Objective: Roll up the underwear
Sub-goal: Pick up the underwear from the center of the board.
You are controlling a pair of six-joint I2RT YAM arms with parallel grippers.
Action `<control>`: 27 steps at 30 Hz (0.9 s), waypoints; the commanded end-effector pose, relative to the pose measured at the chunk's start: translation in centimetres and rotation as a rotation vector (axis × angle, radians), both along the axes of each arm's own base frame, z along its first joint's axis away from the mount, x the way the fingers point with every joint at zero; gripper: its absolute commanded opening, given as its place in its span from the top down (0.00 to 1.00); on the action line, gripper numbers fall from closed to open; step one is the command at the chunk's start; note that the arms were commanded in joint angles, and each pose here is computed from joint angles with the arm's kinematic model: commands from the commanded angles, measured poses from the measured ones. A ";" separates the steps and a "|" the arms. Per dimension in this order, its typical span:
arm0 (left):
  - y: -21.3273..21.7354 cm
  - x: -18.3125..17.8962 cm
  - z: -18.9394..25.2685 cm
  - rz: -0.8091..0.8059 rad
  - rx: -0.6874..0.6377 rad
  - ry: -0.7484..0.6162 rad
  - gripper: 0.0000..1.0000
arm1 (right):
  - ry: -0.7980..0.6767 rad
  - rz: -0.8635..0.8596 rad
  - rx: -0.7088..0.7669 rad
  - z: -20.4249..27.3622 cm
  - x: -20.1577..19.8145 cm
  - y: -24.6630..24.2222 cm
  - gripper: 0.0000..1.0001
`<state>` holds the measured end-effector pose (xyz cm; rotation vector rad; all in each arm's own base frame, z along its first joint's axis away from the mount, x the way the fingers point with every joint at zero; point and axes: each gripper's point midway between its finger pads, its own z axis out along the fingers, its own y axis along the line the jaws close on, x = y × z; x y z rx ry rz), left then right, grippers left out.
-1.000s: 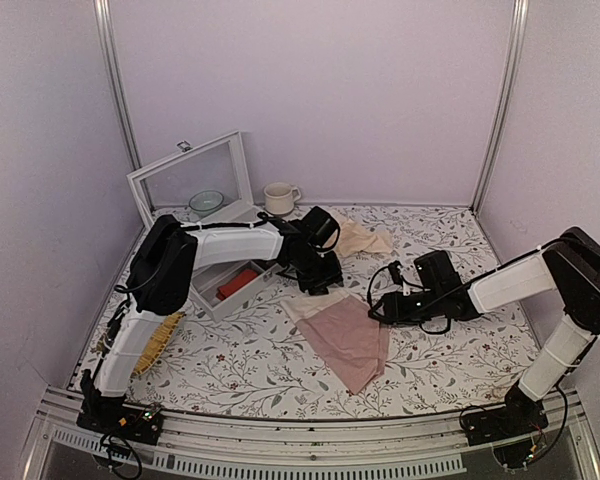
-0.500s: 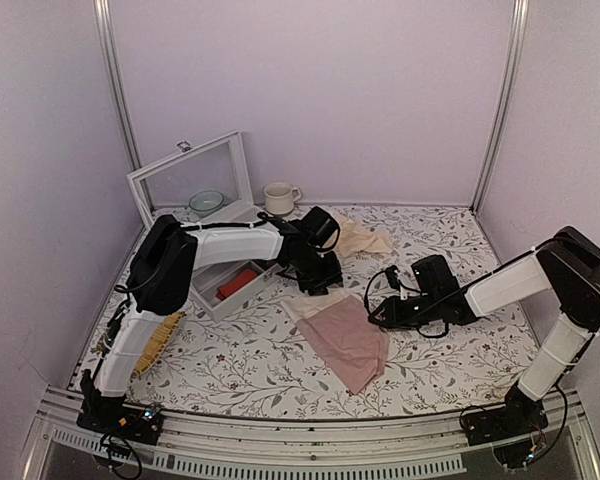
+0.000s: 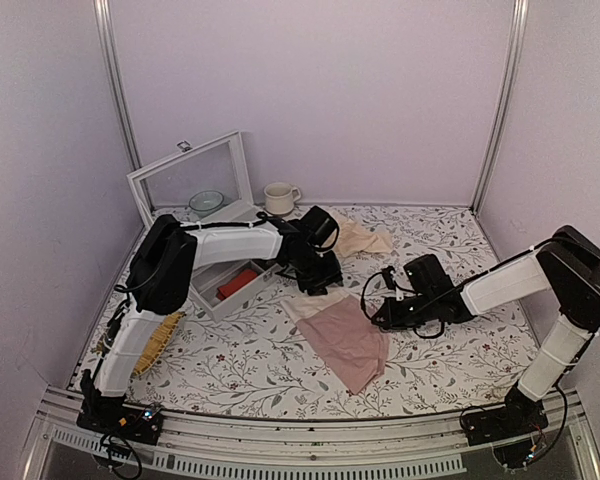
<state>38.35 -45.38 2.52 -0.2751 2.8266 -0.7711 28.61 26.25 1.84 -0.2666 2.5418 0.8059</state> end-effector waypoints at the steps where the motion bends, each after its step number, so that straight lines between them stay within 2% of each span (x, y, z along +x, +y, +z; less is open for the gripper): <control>1: 0.4 0.7 0.9 0.021 -0.018 0.014 0.55 | -0.071 0.013 -0.111 1.1 0.0 0.1 1.00; 7: 0.3 0.7 1.3 0.019 -0.033 0.017 0.54 | -0.156 0.038 -0.179 2.5 0.0 0.9 1.00; 12: 0.1 0.5 1.3 0.009 -0.048 0.030 0.48 | -0.217 0.059 -0.234 3.2 -0.3 1.3 1.00; 27: 0.9 0.1 -0.1 0.002 -0.012 0.069 0.50 | -0.297 0.117 -0.281 4.4 -1.0 3.1 1.00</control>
